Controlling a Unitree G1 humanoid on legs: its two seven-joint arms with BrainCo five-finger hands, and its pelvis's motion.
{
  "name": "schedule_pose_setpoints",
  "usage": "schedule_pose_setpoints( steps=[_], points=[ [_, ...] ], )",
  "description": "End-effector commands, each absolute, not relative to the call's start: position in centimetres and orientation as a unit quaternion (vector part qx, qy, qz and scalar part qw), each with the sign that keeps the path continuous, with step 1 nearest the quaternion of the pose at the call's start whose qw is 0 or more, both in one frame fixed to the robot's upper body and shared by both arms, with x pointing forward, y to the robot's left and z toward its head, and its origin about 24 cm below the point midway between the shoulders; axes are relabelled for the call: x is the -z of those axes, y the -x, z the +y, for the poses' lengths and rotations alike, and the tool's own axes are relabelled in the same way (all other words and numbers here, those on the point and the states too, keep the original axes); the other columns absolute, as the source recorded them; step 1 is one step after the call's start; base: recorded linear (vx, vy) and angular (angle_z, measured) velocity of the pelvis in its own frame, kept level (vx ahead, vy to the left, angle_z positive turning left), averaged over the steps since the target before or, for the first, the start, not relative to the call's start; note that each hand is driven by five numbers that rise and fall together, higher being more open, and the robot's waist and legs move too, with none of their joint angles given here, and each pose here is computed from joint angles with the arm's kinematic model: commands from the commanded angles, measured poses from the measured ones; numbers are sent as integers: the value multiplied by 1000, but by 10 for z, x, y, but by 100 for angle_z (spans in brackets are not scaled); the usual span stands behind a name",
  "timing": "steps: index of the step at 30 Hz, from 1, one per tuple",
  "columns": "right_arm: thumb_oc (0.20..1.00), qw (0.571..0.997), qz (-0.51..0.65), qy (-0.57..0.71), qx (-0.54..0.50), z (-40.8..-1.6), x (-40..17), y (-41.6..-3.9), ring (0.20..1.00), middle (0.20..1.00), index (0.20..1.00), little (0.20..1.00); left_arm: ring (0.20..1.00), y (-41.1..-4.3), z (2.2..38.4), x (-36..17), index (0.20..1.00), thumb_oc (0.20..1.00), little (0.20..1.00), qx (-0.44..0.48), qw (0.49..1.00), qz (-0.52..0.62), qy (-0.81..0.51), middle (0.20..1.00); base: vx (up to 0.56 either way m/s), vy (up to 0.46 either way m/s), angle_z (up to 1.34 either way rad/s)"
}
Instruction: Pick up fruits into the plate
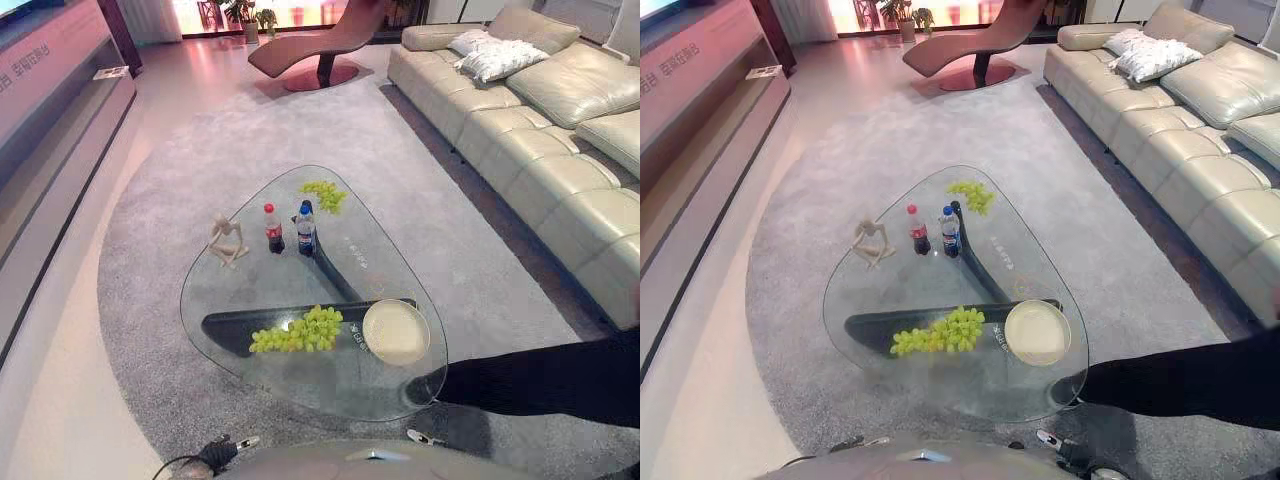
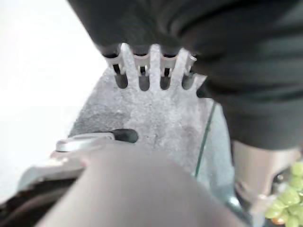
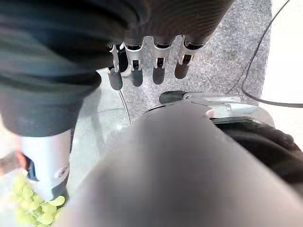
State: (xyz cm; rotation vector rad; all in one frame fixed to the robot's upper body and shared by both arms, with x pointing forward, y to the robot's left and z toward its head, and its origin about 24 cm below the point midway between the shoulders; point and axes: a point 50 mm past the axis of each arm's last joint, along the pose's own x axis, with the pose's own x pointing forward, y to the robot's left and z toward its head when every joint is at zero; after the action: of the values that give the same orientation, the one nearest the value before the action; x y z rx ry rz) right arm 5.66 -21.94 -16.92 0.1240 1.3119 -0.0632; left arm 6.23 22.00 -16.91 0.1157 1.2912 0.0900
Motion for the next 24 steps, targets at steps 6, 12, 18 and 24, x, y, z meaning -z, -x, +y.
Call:
schedule_pose_setpoints(
  steps=[6,12,18,24],
  points=[
    [1000,800,596,-69,-7,-203,169,-77,1000,1000,1000,1000,1000,-70,220,170,1000,1000,1000,-46,773,629,-70,1000,-73,17,3],
    [1000,799,598,-65,-9,-203,170,-75,1000,1000,1000,1000,1000,-70,224,169,1000,1000,1000,-67,777,618,-99,1000,0,0,0],
    [1000,799,598,-63,-9,-202,170,-74,1000,1000,1000,1000,1000,-71,221,169,1000,1000,1000,-60,780,615,-98,1000,0,0,0],
    [1000,805,590,-61,-9,-202,169,-79,1000,1000,1000,1000,1000,-81,217,168,1000,1000,1000,-51,798,592,-99,1000,0,0,0]
  ],
)
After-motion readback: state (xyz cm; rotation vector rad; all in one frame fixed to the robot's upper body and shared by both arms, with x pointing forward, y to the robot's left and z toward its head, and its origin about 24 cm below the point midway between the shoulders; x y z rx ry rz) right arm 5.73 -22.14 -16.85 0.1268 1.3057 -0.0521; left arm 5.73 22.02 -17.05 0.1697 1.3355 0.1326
